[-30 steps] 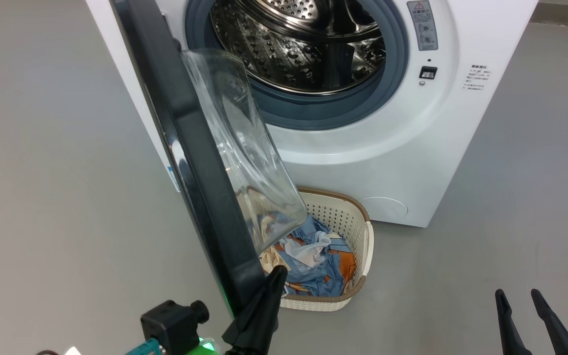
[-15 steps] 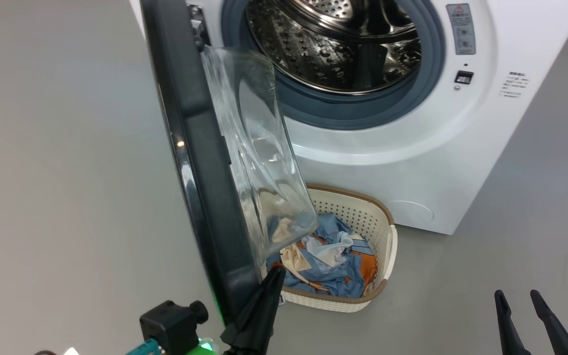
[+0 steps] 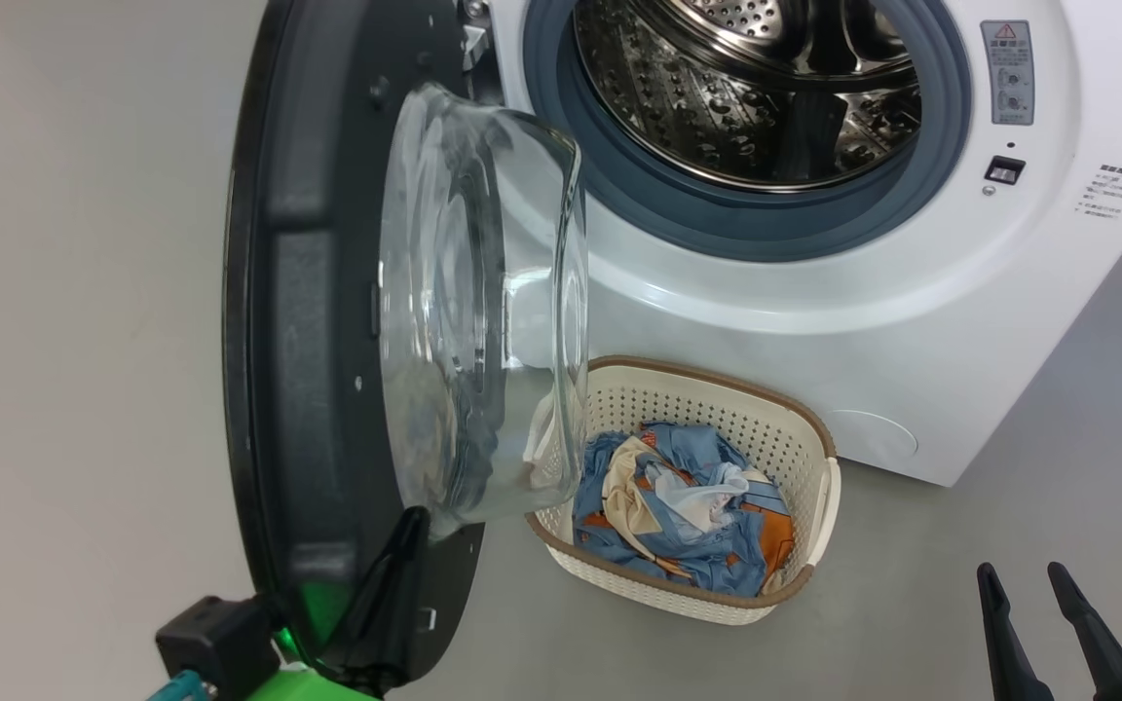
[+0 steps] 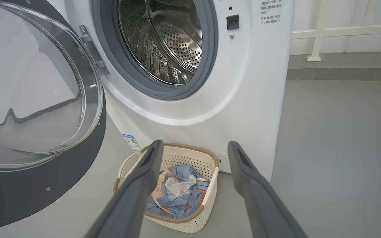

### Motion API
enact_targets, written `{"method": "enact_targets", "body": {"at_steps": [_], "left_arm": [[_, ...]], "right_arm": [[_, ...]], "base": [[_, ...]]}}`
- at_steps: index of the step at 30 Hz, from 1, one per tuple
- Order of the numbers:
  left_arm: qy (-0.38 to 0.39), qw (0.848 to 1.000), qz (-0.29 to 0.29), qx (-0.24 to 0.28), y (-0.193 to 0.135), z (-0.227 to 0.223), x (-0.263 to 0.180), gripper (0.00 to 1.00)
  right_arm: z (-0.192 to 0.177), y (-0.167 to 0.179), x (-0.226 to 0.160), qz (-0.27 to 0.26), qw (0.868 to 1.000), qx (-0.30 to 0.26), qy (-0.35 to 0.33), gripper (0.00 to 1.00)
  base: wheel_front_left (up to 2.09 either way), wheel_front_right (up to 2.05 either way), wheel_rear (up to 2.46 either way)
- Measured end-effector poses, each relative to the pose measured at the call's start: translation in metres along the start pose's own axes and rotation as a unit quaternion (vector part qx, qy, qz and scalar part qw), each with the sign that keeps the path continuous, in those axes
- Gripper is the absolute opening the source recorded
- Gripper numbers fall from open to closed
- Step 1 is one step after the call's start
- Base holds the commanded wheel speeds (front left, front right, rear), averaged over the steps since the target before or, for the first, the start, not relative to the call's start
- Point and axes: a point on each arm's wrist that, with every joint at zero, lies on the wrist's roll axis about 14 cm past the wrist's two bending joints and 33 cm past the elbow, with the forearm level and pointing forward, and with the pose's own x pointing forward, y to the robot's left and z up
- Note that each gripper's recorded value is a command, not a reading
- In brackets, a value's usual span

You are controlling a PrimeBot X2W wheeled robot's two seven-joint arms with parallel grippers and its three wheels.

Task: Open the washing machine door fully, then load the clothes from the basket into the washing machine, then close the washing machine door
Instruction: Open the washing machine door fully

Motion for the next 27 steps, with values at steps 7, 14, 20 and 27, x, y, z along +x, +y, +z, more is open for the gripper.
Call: {"method": "enact_targets", "body": {"at_steps": [7, 14, 20, 27], "left_arm": [[-0.019, 0.999, 0.042, 0.004, 0.025, 0.011, -0.007, 0.0], [-0.037, 0.995, 0.095, 0.012, 0.062, 0.017, -0.009, 0.0], [-0.051, 0.989, 0.139, 0.021, 0.093, 0.021, -0.001, 0.0], [-0.086, 0.976, 0.197, 0.03, 0.134, 0.033, 0.007, 0.0]], "right_arm": [[0.002, 0.005, 0.004, 0.011, 1.0, -0.005, -0.001, 1.0], [0.001, 0.008, 0.006, 0.017, 1.0, -0.007, 0.0, 1.0], [0.001, 0.009, 0.007, 0.021, 1.0, -0.009, 0.002, 1.0], [-0.002, 0.006, 0.007, 0.021, 1.0, -0.013, 0.007, 1.0]], "base": [[0.0, 0.0, 0.0], [0.0, 0.0, 0.0], [0.0, 0.0, 0.0], [0.0, 0.0, 0.0]]}}
